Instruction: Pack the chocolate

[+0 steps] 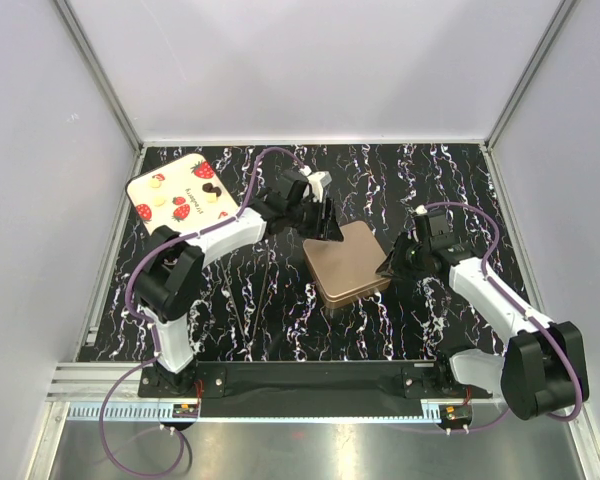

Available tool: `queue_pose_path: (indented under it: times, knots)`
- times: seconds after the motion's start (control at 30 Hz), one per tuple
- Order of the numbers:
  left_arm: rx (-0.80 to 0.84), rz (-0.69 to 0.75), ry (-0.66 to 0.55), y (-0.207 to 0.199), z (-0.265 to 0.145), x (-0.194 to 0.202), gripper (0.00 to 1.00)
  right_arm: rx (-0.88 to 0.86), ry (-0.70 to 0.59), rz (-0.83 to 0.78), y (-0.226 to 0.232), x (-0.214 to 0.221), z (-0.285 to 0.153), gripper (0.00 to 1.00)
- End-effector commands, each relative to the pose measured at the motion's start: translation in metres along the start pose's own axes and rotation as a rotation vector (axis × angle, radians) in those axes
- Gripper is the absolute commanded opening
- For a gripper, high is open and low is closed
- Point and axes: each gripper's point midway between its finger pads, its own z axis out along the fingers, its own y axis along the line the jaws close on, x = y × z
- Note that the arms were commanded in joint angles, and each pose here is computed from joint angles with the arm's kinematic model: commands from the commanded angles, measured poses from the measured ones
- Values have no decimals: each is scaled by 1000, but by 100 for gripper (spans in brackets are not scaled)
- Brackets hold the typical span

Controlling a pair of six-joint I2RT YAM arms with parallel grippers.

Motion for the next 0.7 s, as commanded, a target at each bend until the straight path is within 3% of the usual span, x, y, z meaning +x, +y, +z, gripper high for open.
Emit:
queue_pose_path:
  times: [0.0, 0.43, 0.67]
  knots:
    - [51, 38, -57, -22, -13, -10, 58, 48, -22, -7, -7, -2, -6, 28]
    - [55, 36, -51, -24, -10, 1, 57, -65, -50, -53, 41, -38, -21, 29]
    - [85, 25, -41, -33, -6, 6, 56, -21, 1, -32, 24, -24, -3, 28]
